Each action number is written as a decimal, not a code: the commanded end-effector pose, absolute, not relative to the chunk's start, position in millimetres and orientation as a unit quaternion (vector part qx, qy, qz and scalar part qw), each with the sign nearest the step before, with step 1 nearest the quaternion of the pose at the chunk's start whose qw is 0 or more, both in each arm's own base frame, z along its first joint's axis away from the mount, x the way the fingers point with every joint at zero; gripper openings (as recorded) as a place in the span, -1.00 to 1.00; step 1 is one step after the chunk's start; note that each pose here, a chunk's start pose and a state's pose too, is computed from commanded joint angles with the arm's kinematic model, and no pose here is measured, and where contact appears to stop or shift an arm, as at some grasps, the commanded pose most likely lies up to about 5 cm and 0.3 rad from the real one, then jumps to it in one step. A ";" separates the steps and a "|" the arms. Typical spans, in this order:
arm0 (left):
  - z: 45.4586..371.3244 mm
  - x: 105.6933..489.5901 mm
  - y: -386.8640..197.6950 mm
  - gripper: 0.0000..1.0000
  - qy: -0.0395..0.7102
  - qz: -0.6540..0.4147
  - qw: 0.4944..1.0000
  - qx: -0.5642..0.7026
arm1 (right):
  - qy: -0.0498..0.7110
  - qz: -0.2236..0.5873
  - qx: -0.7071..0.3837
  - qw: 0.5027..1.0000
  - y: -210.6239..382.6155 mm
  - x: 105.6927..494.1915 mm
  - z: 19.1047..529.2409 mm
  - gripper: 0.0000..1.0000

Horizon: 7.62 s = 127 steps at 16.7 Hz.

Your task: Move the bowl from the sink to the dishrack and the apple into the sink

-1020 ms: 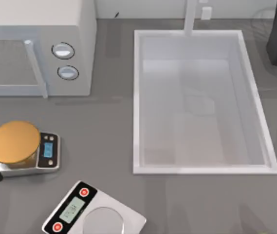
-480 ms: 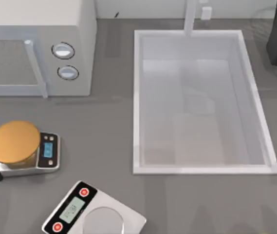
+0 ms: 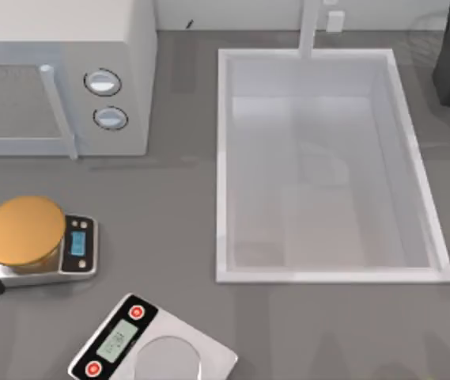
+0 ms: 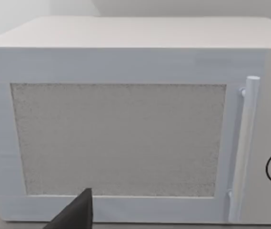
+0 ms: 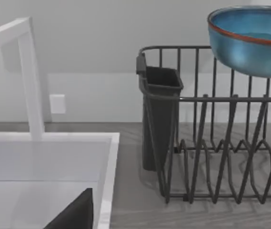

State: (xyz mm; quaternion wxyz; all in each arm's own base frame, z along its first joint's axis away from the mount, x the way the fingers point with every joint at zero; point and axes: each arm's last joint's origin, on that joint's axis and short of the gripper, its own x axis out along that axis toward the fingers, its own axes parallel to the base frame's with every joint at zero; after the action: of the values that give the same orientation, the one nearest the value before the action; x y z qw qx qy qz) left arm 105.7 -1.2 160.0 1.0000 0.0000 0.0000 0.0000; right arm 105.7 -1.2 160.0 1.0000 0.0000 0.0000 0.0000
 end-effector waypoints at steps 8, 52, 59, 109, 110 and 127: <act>160.0 105.7 -1.2 1.00 0.000 0.000 1.000 0.000 | 0.000 0.000 0.000 1.000 -1.2 105.7 160.0 1.00; 160.0 105.7 -1.2 1.00 0.000 0.000 1.000 0.000 | 0.701 -0.005 0.000 0.713 -88.7 237.2 140.5 1.00; 160.0 105.7 -1.2 1.00 0.000 0.000 1.000 0.000 | 0.707 -0.004 0.004 0.707 -86.3 229.5 92.2 1.00; 160.0 105.7 -1.2 1.00 0.000 0.000 1.000 0.000 | 0.570 -0.016 -0.101 0.815 -31.6 286.6 209.7 -1.00; 160.0 105.7 -1.2 1.00 0.000 0.000 1.000 0.000 | 0.542 -0.015 -0.117 0.832 -18.3 294.2 208.1 -1.00; 160.0 105.7 -1.2 1.00 0.000 0.000 1.000 0.000 | 0.014 -0.003 -0.014 1.000 179.8 276.2 209.9 -1.00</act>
State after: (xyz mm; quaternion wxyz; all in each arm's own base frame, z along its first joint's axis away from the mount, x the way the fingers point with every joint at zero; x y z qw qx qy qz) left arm 105.7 -1.2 160.0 1.0000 0.0000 0.0000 0.0000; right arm 276.2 179.8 209.9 0.9998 -0.0144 0.0136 -0.0032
